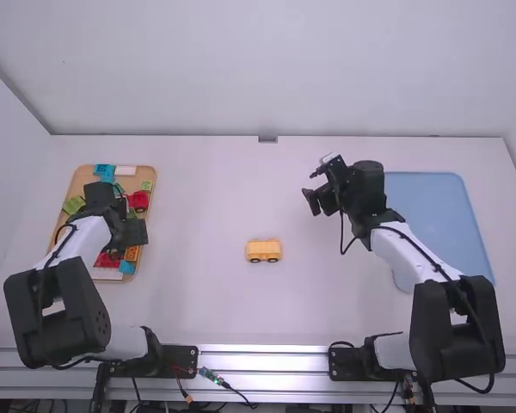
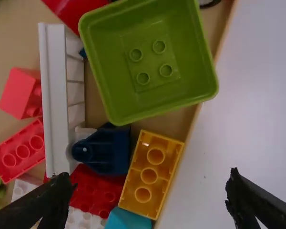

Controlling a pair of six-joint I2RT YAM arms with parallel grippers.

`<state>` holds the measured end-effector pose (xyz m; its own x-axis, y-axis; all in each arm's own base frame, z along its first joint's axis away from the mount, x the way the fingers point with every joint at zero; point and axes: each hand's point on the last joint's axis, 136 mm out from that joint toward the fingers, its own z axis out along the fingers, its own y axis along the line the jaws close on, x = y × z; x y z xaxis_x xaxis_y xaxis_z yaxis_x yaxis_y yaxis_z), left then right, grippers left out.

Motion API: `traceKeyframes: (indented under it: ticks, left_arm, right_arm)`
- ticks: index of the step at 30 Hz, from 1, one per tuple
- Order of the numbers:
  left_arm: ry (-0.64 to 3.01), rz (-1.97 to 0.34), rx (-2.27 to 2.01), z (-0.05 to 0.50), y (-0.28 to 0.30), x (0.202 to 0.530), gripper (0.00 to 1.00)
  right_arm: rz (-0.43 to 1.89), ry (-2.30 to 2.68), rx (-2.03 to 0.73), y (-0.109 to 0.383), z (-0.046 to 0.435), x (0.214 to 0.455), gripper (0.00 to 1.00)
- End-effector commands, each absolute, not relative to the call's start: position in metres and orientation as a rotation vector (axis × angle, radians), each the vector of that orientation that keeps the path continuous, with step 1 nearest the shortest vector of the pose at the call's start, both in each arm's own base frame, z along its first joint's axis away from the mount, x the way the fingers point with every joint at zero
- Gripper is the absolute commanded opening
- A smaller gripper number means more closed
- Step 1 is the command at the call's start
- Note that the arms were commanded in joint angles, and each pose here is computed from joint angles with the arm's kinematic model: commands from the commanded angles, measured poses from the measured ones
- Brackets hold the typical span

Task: Assemble lego blocks to make yellow taxi

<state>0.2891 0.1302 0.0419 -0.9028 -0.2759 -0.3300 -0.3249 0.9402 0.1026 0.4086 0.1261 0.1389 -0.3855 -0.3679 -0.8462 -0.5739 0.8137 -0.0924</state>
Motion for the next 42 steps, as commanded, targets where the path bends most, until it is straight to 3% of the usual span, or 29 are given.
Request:
traceKeyframes:
  ticks: [1, 4, 12, 17, 24, 28, 35, 42]
  left_arm:
    - [2.793, 0.202, -0.428, 0.040, 0.127, 0.287, 0.71]
    - [2.797, 0.203, -0.456, 0.037, 0.127, 0.284, 0.69]
    - [2.844, 0.224, -0.469, 0.018, 0.132, 0.280, 0.75]
    - [2.896, 0.207, -0.464, 0.004, 0.130, 0.278, 0.66]
    - [2.943, 0.207, -0.439, 0.001, 0.127, 0.268, 0.64]
    - [2.971, 0.201, -0.406, -0.001, 0.124, 0.262, 0.56]
    - [2.968, 0.201, -0.402, -0.001, 0.124, 0.263, 0.63]
    - [2.964, 0.200, -0.402, -0.004, 0.124, 0.262, 0.62]
  right_arm:
    - [0.253, 1.955, -0.690, 0.127, 0.163, 0.417, 1.00]
    - [0.250, 1.943, -0.689, 0.128, 0.166, 0.418, 1.00]
    - [0.247, 1.929, -0.687, 0.128, 0.171, 0.421, 1.00]
    - [0.243, 1.910, -0.684, 0.128, 0.175, 0.423, 1.00]
    - [0.228, 1.845, -0.677, 0.130, 0.189, 0.429, 1.00]
    - [0.221, 1.813, -0.673, 0.130, 0.196, 0.432, 1.00]
    - [0.218, 1.798, -0.671, 0.130, 0.199, 0.434, 1.00]
    - [0.224, 1.808, -0.666, 0.130, 0.198, 0.433, 1.00]
